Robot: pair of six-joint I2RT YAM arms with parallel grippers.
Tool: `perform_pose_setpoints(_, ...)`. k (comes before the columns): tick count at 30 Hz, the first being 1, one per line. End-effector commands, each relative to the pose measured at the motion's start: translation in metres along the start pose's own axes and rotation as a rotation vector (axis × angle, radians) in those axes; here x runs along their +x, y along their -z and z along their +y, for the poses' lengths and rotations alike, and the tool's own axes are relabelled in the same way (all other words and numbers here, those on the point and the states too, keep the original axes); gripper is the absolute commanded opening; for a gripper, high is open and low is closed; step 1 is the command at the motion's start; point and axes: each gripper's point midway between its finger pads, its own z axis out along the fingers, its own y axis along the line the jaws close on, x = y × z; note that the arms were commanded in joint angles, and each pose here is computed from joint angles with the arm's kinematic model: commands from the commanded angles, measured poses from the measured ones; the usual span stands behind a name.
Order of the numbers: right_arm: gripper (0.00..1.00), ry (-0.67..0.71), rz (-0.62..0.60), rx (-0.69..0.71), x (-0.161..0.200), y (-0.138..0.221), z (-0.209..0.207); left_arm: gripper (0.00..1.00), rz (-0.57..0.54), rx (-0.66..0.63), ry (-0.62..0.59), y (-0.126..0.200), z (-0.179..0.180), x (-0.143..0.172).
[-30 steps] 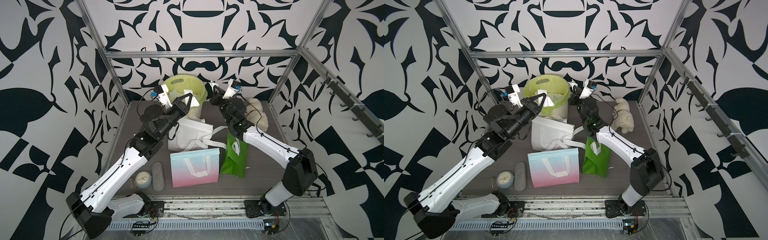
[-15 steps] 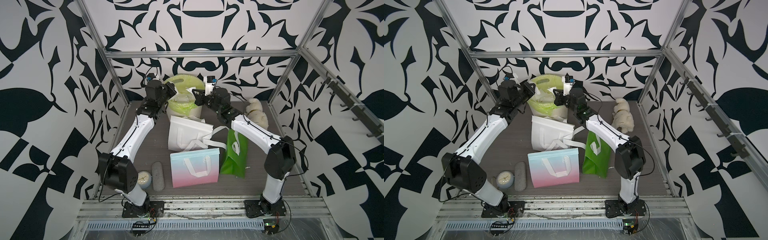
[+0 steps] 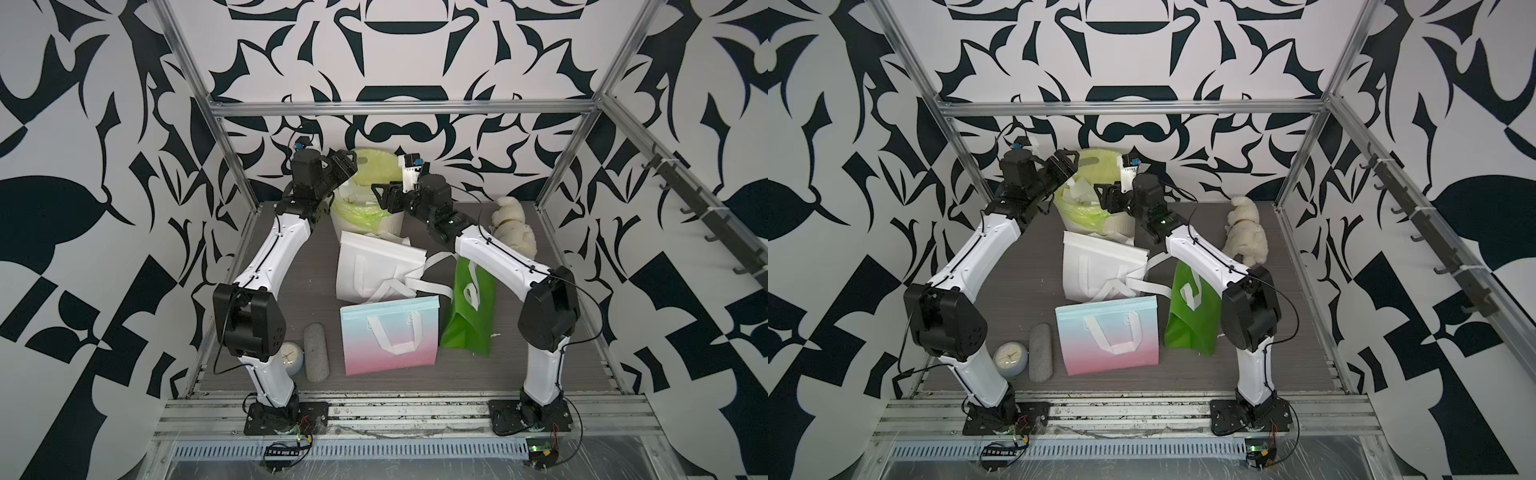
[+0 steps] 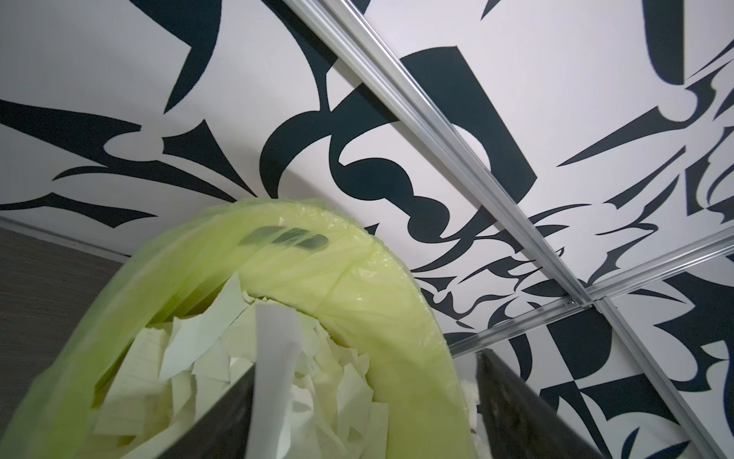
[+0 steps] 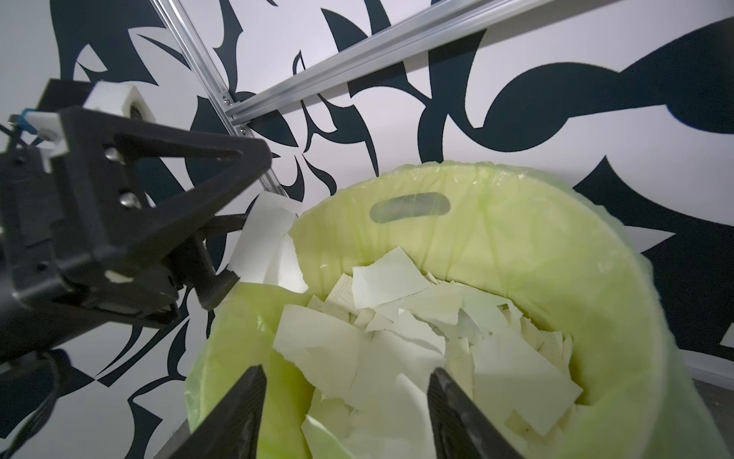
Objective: Shred takeout receipts and throw away
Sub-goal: Place the takeout receipt in the trash bin.
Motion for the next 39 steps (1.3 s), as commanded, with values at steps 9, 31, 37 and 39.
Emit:
perform_pose_setpoints(9, 0.39, 0.032, -0.095, 0.019, -0.046, 0.012, 0.014, 0.58, 0.15, -0.036, -0.101, -0.025, 0.008, 0.019)
perform_pose_setpoints(31, 0.38, 0.148, -0.185, -0.013, -0.07, 0.056, 0.034, 0.65, 0.204, 0.329, 0.011, -0.028, -0.049, 0.023)
perform_pose_setpoints(37, 0.4, 0.108, -0.175, -0.024, -0.069, 0.05, 0.035, 0.77, 0.162, 0.23, 0.077, -0.02, -0.043, 0.007)
perform_pose_setpoints(39, 0.41, 0.089, -0.178, -0.036, -0.069, 0.046, 0.035, 0.72, 0.135, 0.225, 0.09, -0.015, -0.042, 0.003)
